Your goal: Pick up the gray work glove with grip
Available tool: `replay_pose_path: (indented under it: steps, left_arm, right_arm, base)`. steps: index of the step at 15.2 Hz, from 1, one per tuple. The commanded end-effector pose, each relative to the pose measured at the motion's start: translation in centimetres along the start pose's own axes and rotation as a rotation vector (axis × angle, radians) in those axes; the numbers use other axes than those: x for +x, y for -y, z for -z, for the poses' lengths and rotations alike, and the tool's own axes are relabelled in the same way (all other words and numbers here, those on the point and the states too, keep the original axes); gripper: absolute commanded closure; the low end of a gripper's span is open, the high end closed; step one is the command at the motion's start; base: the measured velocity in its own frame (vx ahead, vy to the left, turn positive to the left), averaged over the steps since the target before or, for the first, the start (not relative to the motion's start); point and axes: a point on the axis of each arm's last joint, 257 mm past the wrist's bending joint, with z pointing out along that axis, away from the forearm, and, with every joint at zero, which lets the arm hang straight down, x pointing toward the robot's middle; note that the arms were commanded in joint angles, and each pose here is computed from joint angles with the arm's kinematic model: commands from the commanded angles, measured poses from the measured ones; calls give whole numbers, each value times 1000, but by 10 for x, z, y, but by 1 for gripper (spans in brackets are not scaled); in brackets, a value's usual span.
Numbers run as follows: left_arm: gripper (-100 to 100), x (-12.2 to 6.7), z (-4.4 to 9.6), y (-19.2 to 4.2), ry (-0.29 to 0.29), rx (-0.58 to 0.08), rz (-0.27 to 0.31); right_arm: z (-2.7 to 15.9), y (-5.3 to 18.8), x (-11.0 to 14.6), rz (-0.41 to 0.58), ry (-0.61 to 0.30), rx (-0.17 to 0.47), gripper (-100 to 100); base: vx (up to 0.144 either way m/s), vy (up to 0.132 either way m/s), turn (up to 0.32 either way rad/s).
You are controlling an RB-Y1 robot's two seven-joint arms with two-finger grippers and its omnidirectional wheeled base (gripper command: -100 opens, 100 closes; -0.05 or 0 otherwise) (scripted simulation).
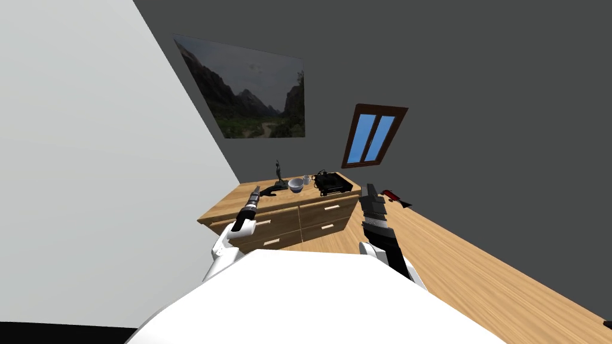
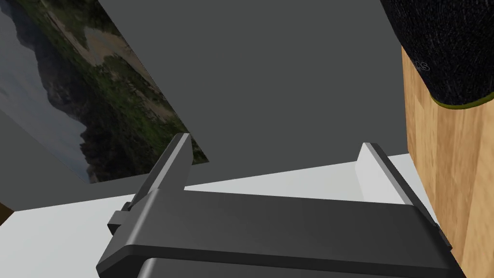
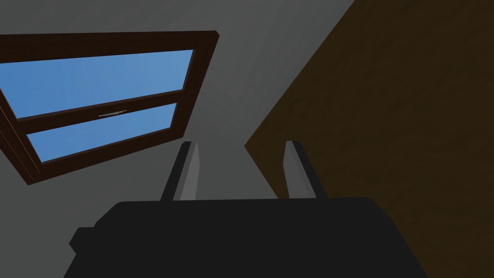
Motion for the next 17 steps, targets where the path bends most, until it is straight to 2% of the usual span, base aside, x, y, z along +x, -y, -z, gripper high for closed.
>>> replay_pose_path:
  steps: [1,2,5,6,8,9,10,11,12,13,15,16,17]
  left_arm:
    - [-100,10,-2,-19,6,-51,42]
    - [-100,10,-2,-19,6,-51,42]
    - [-100,34,-2,-39,10,-114,121]
    - [-100,34,-2,-39,10,-115,121]
    - [-100,54,-1,-47,8,-147,178]
    - [-100,57,0,-48,8,-149,185]
    - [-100,69,1,-50,6,-163,218]
    - [-100,70,1,-50,6,-163,220]
    - [-100,82,2,-50,4,-174,253]
    - [-100,82,2,-50,4,-174,253]
    - [-100,100,5,-51,1,-190,301]
    - [-100,91,4,-50,3,-181,277]
    - [-100,91,-6,-41,7,-171,282]
  right_arm:
    - [0,0,0,0,0,0,0]
    - [0,0,0,0,0,0,0]
    - [0,0,0,0,0,0,0]
    - [0,0,0,0,0,0,0]
    - [0,0,0,0,0,0,0]
    - [0,0,0,0,0,0,0]
    - [0,0,0,0,0,0,0]
    - [0,0,0,0,0,0,0]
    - [0,0,0,0,0,0,0]
    - [0,0,0,0,0,0,0]
    - [0,0,0,0,0,0,0]
    - [0,0,0,0,0,0,0]
    - [0,0,0,0,0,0,0]
  base:
    - [49,16,-67]
    - [53,14,-44]
    - [68,11,-55]
    - [78,15,-41]
    - [80,10,-44]
    - [83,7,-36]
    - [74,14,-31]
    - [64,15,-29]
    - [62,11,-34]
    - [59,9,-25]
    - [72,26,-18]
    - [46,19,0]
    - [40,22,13]
